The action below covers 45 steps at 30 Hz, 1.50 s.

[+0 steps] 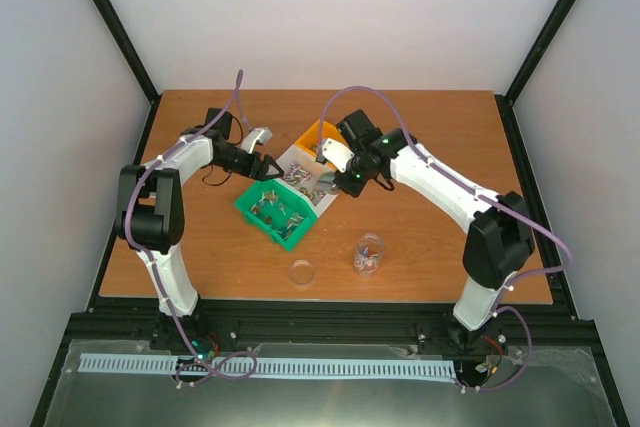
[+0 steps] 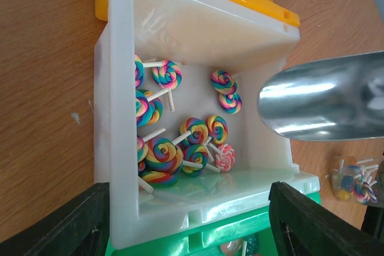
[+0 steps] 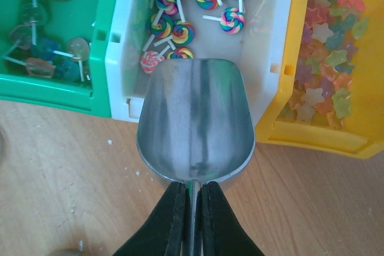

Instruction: Pack the candies

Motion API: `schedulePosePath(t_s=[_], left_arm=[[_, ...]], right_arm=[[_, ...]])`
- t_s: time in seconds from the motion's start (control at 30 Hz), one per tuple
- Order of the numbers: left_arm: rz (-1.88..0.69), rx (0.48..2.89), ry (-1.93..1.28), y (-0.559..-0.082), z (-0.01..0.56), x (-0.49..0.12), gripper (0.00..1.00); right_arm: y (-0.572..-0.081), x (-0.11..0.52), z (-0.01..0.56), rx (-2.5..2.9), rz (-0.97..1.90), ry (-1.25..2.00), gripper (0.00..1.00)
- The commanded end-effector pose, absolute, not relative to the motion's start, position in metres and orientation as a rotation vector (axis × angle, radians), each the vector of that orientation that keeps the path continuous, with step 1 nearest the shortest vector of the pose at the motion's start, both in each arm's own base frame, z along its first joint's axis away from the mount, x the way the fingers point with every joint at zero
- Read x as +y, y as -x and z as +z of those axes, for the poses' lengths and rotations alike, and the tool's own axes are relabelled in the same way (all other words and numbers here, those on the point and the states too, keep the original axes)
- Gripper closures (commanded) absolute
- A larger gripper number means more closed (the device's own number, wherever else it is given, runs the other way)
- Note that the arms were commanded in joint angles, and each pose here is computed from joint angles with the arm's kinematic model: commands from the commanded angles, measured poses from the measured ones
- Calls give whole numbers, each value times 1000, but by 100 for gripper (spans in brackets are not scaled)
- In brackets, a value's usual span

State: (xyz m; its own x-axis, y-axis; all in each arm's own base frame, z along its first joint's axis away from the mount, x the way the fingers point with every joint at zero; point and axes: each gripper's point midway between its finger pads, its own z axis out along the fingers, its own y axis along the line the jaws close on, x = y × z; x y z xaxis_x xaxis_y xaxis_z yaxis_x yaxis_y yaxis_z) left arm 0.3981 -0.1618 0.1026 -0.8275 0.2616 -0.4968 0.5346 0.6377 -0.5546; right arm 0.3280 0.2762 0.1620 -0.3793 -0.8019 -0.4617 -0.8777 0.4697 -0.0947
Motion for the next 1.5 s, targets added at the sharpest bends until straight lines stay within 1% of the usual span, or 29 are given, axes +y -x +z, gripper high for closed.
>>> schedulePosePath(t_s=[0.0, 0.3, 0.63, 1.1, 1.33, 1.47], left_arm=[[-1010, 2455, -668, -403, 103, -161, 27], [-1024, 2451, -656, -408, 103, -164, 28], [-1039, 2458, -665, -406, 97, -170, 28], [-1075, 2503, -727, -391, 77, -188, 34], [-1120, 2507, -776, -381, 73, -199, 40], [-1130, 2528, -790, -378, 70, -201, 41]], right_arm=[[-347, 289, 163, 2235, 175, 1388, 97], [-332, 308, 126, 2217, 180, 1644, 97], [-334, 327, 99, 2223, 277, 1707, 97], [-344, 346, 62, 2188, 417, 1539, 97], [-355, 361, 80, 2052, 542, 1392, 97], [-360, 372, 94, 1978, 641, 1315, 97]])
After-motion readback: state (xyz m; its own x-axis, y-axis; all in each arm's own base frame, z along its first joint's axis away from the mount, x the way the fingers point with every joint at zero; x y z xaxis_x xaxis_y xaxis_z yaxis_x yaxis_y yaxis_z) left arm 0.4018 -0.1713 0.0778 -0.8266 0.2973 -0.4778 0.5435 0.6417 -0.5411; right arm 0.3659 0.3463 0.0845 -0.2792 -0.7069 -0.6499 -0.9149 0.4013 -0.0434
